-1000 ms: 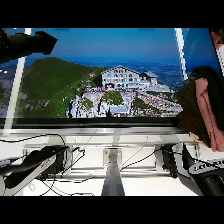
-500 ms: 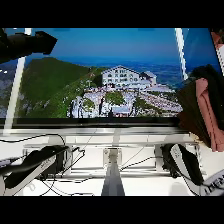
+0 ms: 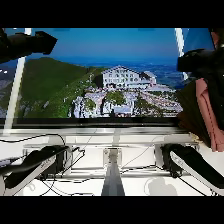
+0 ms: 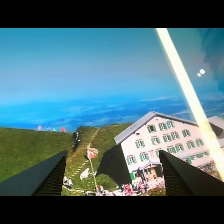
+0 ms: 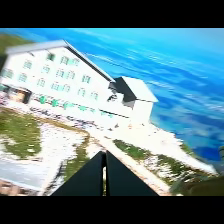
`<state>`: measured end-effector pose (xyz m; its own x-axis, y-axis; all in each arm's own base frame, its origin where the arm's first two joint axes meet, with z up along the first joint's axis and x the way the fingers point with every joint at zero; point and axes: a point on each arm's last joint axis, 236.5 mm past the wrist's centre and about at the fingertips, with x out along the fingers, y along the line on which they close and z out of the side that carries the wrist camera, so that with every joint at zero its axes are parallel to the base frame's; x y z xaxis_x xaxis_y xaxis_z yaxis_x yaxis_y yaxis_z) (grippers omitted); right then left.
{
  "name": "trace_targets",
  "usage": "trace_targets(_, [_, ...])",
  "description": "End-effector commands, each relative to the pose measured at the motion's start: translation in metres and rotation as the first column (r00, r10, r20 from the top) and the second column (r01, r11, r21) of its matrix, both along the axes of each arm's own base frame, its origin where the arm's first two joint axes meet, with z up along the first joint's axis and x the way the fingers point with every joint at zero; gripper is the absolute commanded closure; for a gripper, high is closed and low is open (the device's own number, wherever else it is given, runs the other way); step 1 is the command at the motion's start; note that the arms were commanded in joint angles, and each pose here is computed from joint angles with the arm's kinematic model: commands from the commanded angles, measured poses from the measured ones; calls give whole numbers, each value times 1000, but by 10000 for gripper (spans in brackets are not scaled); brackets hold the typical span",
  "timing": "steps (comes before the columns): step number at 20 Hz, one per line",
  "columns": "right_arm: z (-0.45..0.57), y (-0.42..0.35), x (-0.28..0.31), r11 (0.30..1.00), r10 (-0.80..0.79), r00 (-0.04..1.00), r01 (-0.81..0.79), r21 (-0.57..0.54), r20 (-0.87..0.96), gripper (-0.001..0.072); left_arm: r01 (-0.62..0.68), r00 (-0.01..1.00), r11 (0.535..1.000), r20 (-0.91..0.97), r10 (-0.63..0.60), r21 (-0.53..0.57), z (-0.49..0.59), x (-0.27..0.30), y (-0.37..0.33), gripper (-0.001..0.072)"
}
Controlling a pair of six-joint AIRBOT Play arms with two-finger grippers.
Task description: Fold the clothes and pants, and hang the long-sleeved shirts on hangers.
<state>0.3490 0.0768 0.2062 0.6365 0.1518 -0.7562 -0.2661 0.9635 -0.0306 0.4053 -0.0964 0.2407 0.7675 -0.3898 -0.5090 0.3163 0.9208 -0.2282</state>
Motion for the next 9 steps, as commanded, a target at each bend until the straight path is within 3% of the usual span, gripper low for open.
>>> trace_targets(1, [-23, 14, 15, 996, 50, 998, -53, -71, -39, 680, -1, 1000, 1000, 2, 1, 0, 1, 0, 0, 59])
trace_targets(9, [-29, 24, 17, 997, 65, 996, -67, -39, -56, 679, -1, 1000, 1000, 2, 1, 0, 1, 0, 0, 59])
